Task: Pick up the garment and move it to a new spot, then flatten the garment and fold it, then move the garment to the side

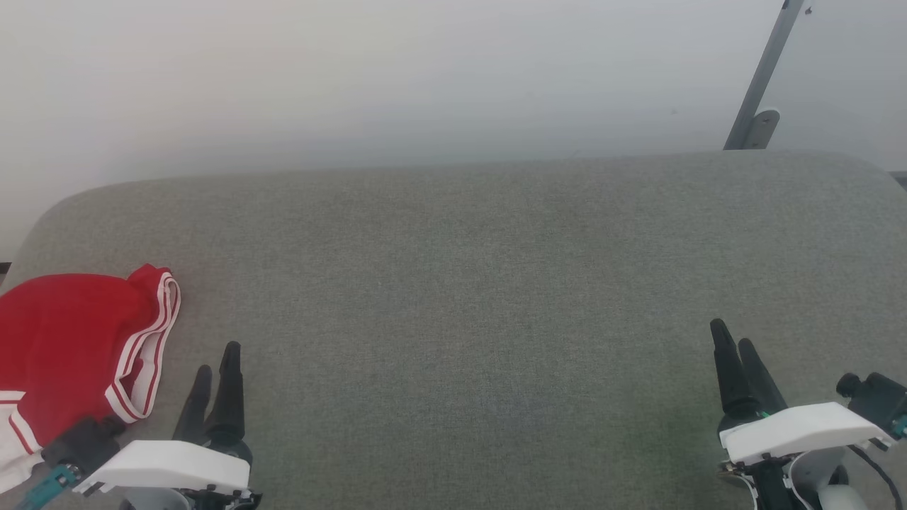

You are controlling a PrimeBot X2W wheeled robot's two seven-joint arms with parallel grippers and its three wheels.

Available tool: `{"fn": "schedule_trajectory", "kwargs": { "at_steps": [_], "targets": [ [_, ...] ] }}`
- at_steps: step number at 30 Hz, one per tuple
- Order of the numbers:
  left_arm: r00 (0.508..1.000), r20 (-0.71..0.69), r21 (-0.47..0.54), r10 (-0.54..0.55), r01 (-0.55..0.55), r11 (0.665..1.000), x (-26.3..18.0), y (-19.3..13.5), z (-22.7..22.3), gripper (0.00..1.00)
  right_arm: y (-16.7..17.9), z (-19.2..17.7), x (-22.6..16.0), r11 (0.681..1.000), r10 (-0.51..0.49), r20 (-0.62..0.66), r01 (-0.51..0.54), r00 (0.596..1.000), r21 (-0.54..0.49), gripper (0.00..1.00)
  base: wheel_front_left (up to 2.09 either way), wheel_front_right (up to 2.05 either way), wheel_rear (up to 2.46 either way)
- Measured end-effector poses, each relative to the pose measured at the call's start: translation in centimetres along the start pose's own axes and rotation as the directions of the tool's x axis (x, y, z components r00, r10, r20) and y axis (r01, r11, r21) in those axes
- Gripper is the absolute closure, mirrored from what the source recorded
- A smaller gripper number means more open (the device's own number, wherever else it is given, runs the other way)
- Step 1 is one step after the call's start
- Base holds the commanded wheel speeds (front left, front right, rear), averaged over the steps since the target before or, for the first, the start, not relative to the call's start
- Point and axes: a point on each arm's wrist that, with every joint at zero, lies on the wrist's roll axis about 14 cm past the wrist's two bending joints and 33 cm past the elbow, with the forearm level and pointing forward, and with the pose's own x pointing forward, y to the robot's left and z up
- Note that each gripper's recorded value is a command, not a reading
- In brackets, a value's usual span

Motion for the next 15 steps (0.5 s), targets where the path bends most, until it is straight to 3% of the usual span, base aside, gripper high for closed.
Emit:
{"fn": "schedule_trajectory", "kwargs": {
  "at_steps": [15],
  "targets": [
    [0.998,0.054,0.207,-0.041,0.029,0.978,0.0,-0.3,1.5,0.0,0.7,1.1,0.1,0.98,0.039,0.036,-0.031,0.999,-0.195,0.0,0.0,0.0,0.0]
  ]
}}
